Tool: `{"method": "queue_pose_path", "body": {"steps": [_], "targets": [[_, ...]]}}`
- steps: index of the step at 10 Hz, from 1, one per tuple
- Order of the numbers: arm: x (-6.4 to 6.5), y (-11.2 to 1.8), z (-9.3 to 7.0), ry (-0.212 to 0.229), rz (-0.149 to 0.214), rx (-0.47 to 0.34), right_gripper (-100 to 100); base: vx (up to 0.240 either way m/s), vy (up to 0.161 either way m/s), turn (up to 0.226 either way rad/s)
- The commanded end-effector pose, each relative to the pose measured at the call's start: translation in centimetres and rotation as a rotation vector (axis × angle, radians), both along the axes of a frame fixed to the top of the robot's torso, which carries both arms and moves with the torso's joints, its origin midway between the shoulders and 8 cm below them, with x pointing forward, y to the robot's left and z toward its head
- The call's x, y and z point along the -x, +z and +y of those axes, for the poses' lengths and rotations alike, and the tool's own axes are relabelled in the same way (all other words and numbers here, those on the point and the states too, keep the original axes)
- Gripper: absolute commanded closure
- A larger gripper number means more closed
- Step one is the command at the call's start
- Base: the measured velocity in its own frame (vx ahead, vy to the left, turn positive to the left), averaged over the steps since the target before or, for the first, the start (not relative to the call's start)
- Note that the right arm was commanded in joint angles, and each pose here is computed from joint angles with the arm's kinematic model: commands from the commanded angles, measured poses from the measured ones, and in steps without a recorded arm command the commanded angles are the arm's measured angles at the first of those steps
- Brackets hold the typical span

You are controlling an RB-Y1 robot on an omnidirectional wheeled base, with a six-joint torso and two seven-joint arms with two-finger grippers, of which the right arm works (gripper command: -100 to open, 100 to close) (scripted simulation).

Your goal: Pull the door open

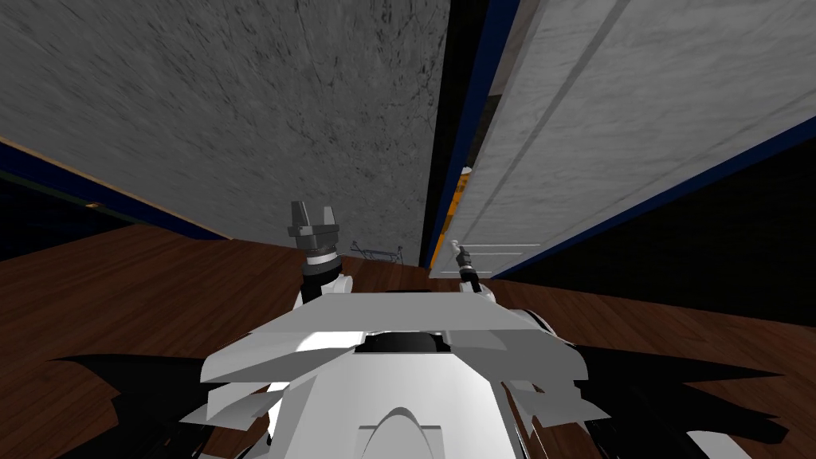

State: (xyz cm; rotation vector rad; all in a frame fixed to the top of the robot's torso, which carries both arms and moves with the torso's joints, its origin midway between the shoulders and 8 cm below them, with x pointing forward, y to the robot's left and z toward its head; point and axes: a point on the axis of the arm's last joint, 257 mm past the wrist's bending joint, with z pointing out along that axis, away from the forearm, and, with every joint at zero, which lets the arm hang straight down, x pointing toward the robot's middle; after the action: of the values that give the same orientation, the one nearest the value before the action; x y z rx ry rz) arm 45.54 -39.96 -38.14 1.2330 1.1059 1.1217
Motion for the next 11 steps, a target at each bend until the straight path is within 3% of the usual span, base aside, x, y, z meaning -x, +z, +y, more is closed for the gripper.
{"method": "queue_pose_path", "body": {"steps": [1, 4, 6, 7, 10, 11], "targets": [[-0.42, 0.15, 1.86, 0.022, -0.016, -0.058, 100, -0.05, -0.034, 0.053], [-0.42, 0.15, 1.68, 0.013, -0.028, -0.155, 100, -0.038, -0.023, 0.053], [-0.42, 0.15, 1.68, 0.013, -0.028, -0.16, 100, -0.023, -0.011, 0.024], [-0.42, 0.15, 1.59, 0.008, -0.035, -0.211, 100, -0.024, -0.02, 0.063], [-0.42, 0.15, 1.59, 0.008, -0.035, -0.211, 100, -0.016, -0.009, 0.01], [-0.42, 0.14, 1.51, 0.004, -0.042, -0.262, 100, -0.026, -0.013, 0.067]]}}
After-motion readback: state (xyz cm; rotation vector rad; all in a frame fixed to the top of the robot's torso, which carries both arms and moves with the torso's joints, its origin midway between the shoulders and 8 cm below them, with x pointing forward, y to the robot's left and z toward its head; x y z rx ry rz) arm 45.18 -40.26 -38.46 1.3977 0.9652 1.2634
